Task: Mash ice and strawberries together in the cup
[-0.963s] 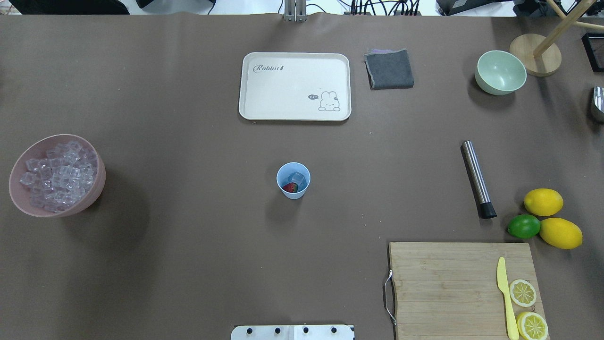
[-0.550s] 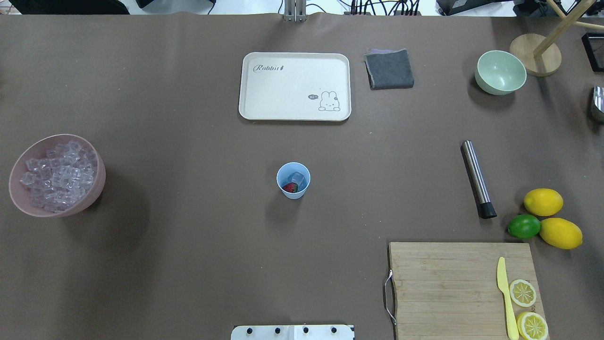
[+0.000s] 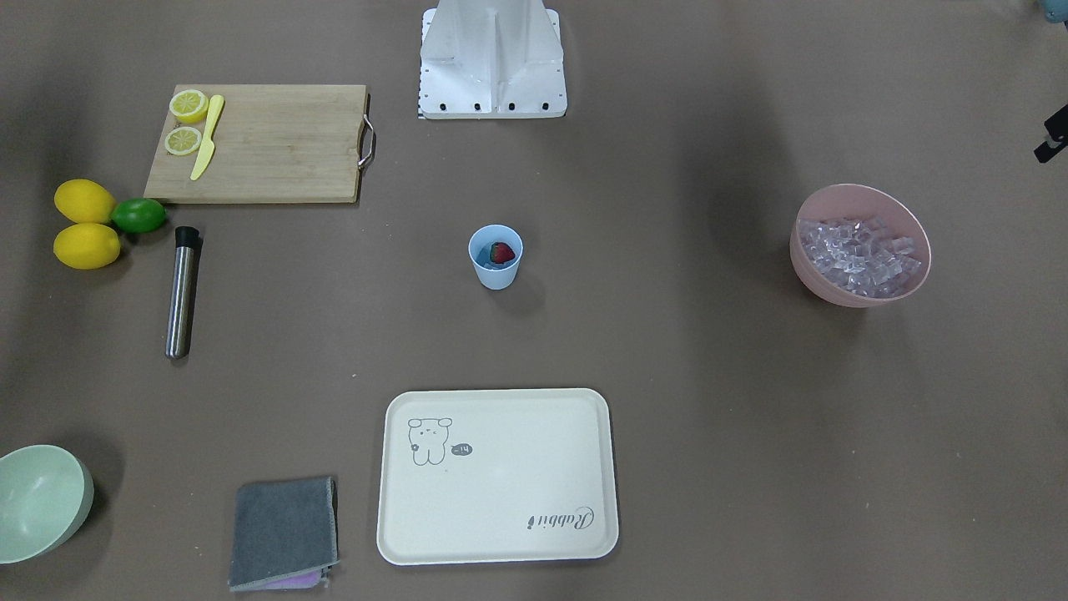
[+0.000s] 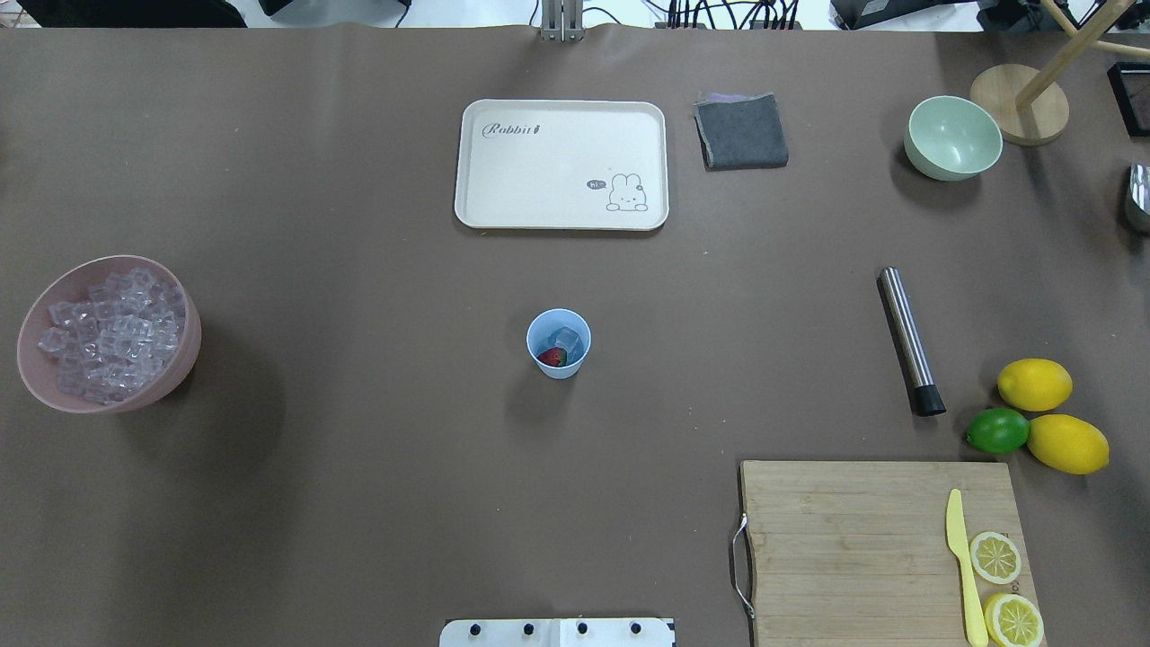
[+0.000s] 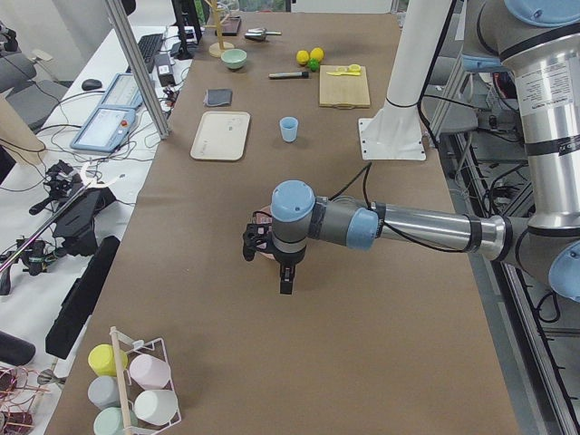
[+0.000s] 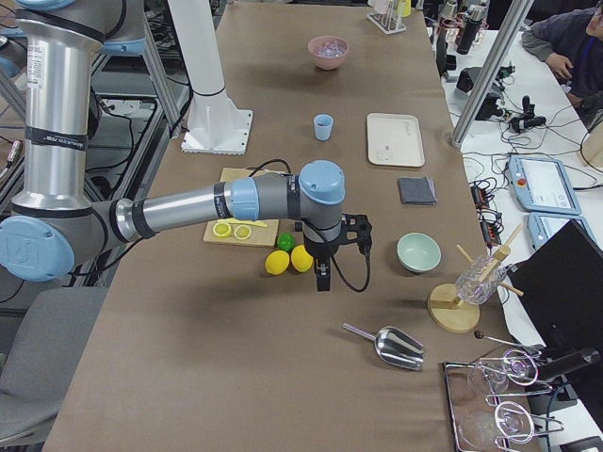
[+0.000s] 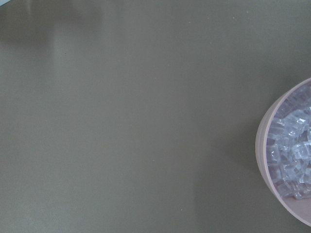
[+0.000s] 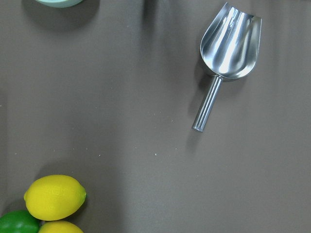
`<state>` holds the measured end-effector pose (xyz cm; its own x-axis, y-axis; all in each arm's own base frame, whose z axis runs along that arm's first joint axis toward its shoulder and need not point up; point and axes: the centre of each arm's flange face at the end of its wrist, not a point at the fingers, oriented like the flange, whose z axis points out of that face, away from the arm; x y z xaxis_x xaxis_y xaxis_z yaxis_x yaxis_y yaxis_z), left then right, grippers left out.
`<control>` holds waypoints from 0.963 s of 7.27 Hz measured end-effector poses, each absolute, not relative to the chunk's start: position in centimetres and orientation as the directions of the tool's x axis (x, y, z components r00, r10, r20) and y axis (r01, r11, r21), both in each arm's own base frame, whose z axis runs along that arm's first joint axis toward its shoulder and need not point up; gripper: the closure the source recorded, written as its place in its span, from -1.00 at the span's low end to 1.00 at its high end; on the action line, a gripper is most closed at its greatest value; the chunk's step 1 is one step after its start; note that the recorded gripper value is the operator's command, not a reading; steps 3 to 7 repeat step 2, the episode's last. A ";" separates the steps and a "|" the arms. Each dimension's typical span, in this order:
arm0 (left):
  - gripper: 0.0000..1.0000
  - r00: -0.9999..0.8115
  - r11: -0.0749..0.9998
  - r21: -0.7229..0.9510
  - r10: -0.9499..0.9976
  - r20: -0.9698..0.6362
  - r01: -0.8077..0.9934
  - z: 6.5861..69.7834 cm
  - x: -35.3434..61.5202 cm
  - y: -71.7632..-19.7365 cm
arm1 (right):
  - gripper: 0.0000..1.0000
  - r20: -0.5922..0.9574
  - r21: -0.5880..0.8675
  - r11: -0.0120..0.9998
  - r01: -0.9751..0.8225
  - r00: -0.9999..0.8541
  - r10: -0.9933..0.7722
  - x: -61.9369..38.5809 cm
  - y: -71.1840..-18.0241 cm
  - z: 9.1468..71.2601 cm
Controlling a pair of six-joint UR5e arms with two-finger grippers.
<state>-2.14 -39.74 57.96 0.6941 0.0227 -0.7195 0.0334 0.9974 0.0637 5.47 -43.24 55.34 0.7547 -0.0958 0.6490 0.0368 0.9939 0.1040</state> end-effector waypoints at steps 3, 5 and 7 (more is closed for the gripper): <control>-0.97 0.694 0.997 0.063 0.022 -0.719 0.034 58.0 -2.1 -39.7 | -1.00 0.647 0.114 0.993 0.037 0.755 -0.103 5.5 -43.3 54.9; -0.97 0.694 0.997 0.063 0.022 -0.719 0.034 58.0 -2.1 -39.7 | -1.00 0.647 0.114 0.993 0.037 0.755 -0.103 5.5 -43.3 54.9; -0.97 0.694 0.997 0.063 0.022 -0.719 0.034 58.0 -2.1 -39.7 | -1.00 0.647 0.114 0.993 0.037 0.755 -0.103 5.5 -43.3 54.9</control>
